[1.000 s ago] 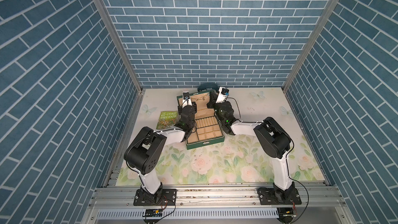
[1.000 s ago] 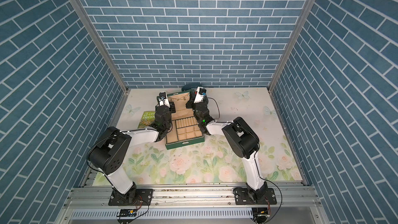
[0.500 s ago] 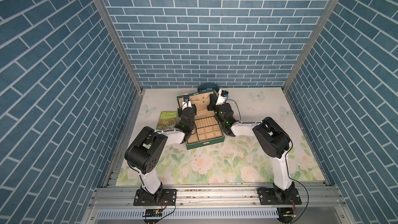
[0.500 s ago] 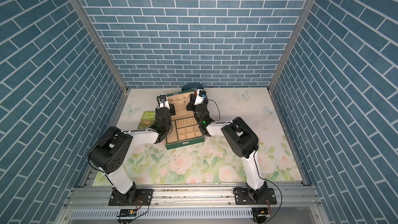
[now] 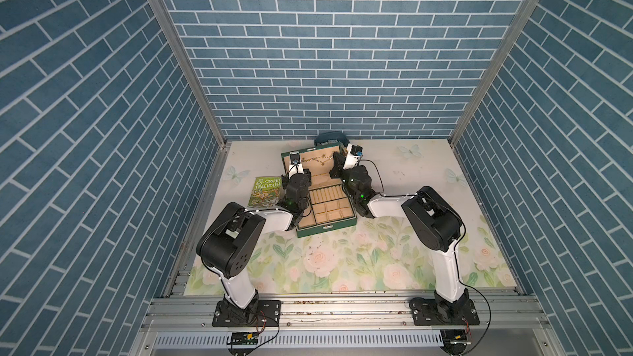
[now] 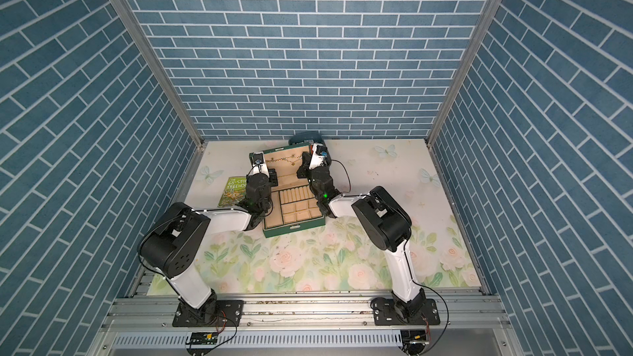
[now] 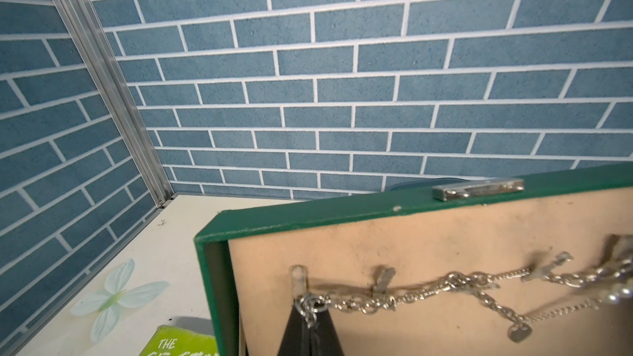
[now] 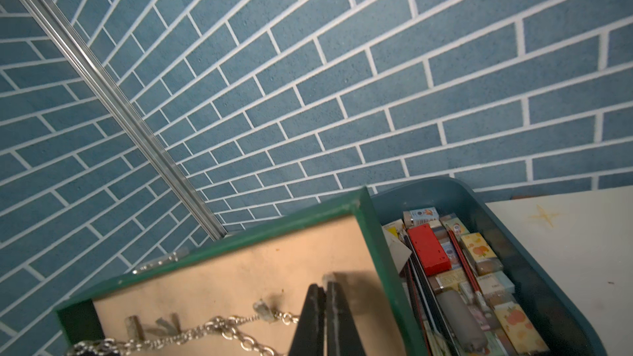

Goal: Put jewelry chain into jewelry box
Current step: Hang the necklace on the jewelry box clasp.

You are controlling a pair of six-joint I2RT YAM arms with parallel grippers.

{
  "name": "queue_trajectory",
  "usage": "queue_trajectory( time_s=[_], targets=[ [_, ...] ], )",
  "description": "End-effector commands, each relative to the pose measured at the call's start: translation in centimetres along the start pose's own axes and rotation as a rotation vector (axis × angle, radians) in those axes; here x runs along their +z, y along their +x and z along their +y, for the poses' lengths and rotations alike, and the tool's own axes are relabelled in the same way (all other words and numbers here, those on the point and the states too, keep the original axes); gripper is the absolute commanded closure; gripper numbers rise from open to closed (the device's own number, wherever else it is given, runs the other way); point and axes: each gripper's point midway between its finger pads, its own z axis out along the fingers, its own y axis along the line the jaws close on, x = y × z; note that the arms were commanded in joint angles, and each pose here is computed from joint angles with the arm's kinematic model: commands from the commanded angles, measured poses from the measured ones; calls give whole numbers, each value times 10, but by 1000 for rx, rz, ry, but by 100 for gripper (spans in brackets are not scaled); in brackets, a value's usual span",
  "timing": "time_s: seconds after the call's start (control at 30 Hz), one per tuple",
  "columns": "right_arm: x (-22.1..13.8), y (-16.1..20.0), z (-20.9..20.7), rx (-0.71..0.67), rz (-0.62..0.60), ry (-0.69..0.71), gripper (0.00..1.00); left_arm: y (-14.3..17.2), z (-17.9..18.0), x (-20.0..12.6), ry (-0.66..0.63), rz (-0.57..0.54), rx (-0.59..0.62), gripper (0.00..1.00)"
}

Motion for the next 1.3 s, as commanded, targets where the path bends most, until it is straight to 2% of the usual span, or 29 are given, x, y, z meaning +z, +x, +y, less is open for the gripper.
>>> queue_trajectory(
  time_s=[0.0, 0.33, 0.7, 1.27],
  targets=[
    [4, -40, 17, 11, -72, -40, 100, -2, 3, -4, -3, -5, -12, 100],
    [7, -54, 22, 24, -96, -87, 100, 0, 2, -4, 0, -1, -12, 100],
    [-1, -43, 25, 41, -67, -130, 100, 1, 3, -4, -1, 2, -12, 100],
    [0, -55, 39, 54, -88, -207, 100, 3, 4, -5, -4, 5, -13, 100]
  ],
)
